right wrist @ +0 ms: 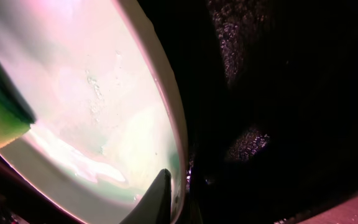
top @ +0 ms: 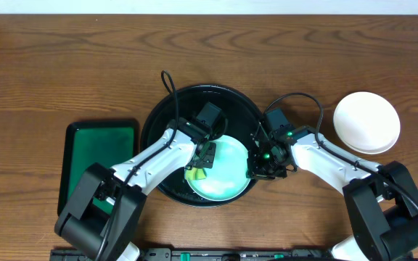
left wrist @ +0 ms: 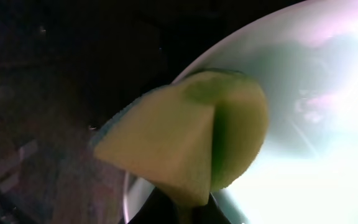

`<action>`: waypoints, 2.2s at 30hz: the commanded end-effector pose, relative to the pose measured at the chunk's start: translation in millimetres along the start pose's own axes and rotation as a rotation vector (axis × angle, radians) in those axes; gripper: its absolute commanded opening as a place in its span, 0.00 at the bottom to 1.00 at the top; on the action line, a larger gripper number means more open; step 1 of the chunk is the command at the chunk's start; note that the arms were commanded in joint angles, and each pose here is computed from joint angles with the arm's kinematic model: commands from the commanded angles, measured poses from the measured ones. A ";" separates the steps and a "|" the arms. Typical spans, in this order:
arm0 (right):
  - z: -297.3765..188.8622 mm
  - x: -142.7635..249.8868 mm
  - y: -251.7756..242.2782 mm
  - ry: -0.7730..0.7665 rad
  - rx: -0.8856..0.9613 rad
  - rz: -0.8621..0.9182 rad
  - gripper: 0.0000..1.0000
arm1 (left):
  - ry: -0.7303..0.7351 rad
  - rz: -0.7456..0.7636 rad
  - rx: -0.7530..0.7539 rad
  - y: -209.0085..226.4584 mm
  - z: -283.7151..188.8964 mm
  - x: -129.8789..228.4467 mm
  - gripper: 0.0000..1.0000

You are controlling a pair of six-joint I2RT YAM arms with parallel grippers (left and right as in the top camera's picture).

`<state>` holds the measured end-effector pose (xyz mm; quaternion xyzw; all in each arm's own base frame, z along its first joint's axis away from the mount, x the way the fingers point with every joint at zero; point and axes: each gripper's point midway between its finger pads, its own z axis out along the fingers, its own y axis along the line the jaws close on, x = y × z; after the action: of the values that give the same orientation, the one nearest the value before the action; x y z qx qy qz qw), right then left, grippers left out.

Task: Clean dirty plates on tray and stack at the side
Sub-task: 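Scrub the tilted pale green plate with the sponge in the left gripper, then withdraw the sponge with the left gripper to the green tray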

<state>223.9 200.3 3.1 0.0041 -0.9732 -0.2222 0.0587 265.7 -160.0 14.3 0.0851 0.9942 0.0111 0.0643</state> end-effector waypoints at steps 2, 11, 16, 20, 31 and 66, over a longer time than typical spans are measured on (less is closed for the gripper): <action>3.8 0.0 -7.9 0.004 0.039 0.008 0.10 | 0.030 -0.028 -0.196 41.5 9.1 14.1 0.07; 3.8 0.0 -7.8 0.004 0.039 0.008 0.10 | -0.110 -0.058 -0.134 35.9 -48.9 -12.4 0.07; 3.8 -0.1 -7.8 0.004 0.038 0.008 0.10 | -0.136 -0.063 -0.123 37.2 -65.0 -12.7 0.07; 3.8 -0.2 -7.8 0.004 0.038 0.007 0.08 | -0.123 -0.116 -0.180 55.9 -66.1 -9.7 0.08; 1.5 -10.3 -1.0 -0.030 0.020 -0.040 0.03 | 0.008 -0.535 -0.333 171.2 -86.1 14.8 0.07; -106.6 -86.1 72.3 -0.509 0.572 -0.487 0.01 | 0.084 -0.978 -0.226 251.9 -84.5 53.1 0.08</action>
<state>309.8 220.5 84.9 0.1711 -0.9690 0.0039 -0.1784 242.2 88.4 90.7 -0.3831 0.9189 0.0922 0.0164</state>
